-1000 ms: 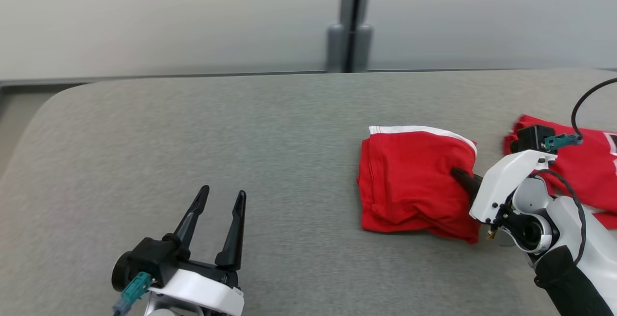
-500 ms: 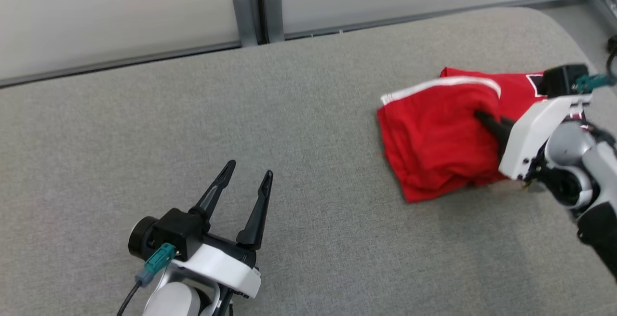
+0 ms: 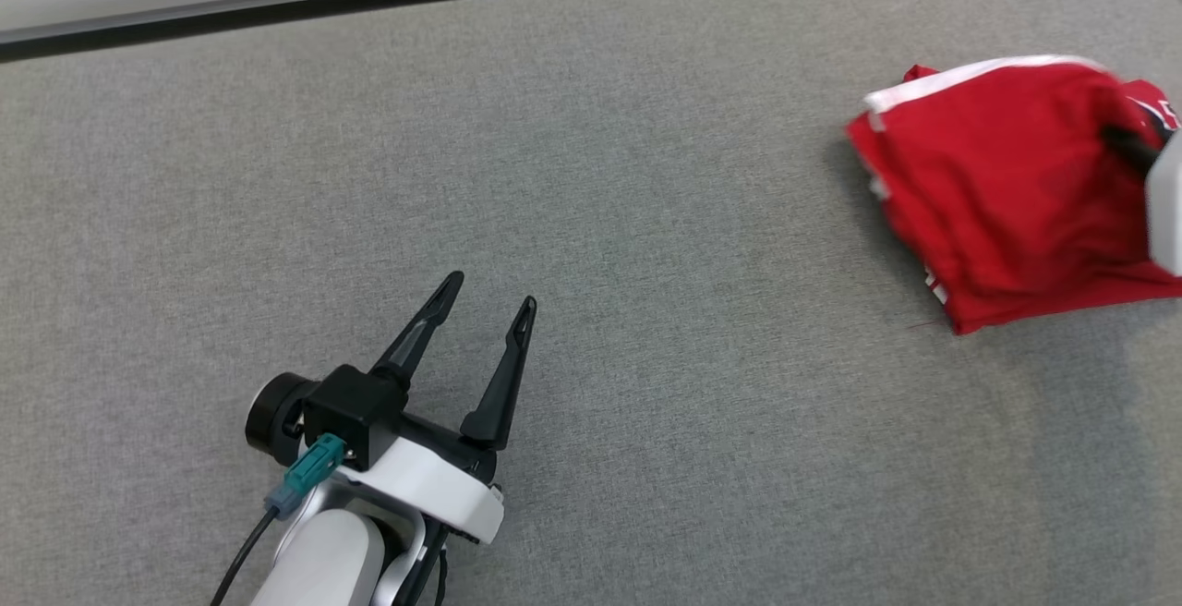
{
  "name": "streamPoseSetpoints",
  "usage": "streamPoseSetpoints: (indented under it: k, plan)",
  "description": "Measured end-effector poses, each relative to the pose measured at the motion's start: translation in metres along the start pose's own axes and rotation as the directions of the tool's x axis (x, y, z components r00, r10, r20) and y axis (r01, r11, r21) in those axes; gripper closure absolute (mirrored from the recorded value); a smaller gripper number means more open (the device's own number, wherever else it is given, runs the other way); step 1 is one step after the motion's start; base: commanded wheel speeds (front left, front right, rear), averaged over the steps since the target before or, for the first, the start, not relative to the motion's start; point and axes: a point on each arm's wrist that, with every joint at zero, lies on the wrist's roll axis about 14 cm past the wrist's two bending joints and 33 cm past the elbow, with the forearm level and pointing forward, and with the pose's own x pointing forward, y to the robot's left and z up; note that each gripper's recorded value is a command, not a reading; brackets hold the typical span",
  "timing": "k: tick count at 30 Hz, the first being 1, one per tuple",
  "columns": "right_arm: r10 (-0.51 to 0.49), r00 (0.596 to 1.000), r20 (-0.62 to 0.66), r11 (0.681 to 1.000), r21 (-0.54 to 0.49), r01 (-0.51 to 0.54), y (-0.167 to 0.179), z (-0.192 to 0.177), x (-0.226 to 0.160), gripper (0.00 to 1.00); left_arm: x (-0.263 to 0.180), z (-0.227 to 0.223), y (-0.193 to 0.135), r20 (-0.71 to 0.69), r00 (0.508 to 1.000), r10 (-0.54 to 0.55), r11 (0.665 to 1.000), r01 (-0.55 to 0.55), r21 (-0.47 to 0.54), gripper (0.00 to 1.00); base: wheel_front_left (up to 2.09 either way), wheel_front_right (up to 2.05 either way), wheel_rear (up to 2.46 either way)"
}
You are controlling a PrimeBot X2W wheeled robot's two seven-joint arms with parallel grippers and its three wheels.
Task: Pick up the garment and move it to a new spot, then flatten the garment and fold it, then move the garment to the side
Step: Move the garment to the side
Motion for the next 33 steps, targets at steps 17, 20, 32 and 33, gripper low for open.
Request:
streamPoseSetpoints:
  k: [17, 20, 32, 33]
  plan:
    - [-0.229, 0.973, 0.005, 0.970, 0.078, 0.228, -0.047, -0.013, 0.003, 0.00, -0.010, 0.019, 0.016, 0.057, 0.996, 0.069, 0.997, -0.070, 0.011, 0.00, 0.00, 0.00, 0.00]
    - [-0.242, 0.961, 0.132, 0.966, 0.121, 0.227, -0.049, 0.013, -0.010, 0.00, -0.020, 0.029, 0.023, 0.084, 0.991, 0.104, 0.994, -0.106, 0.022, 0.00, 0.00, 0.00, 0.00]
    - [-0.162, 0.794, 0.586, 0.966, 0.258, 0.007, 0.004, 0.089, -0.074, 0.00, -0.095, 0.101, 0.065, 0.288, 0.905, 0.314, 0.940, -0.339, 0.041, 0.00, 0.00, 0.00, 0.00]
    - [-0.146, 0.781, 0.607, 0.965, 0.263, -0.024, 0.013, 0.091, -0.078, 0.00, -0.102, 0.103, 0.066, 0.297, 0.898, 0.323, 0.935, -0.351, 0.044, 0.00, 0.00, 0.00, 0.00]
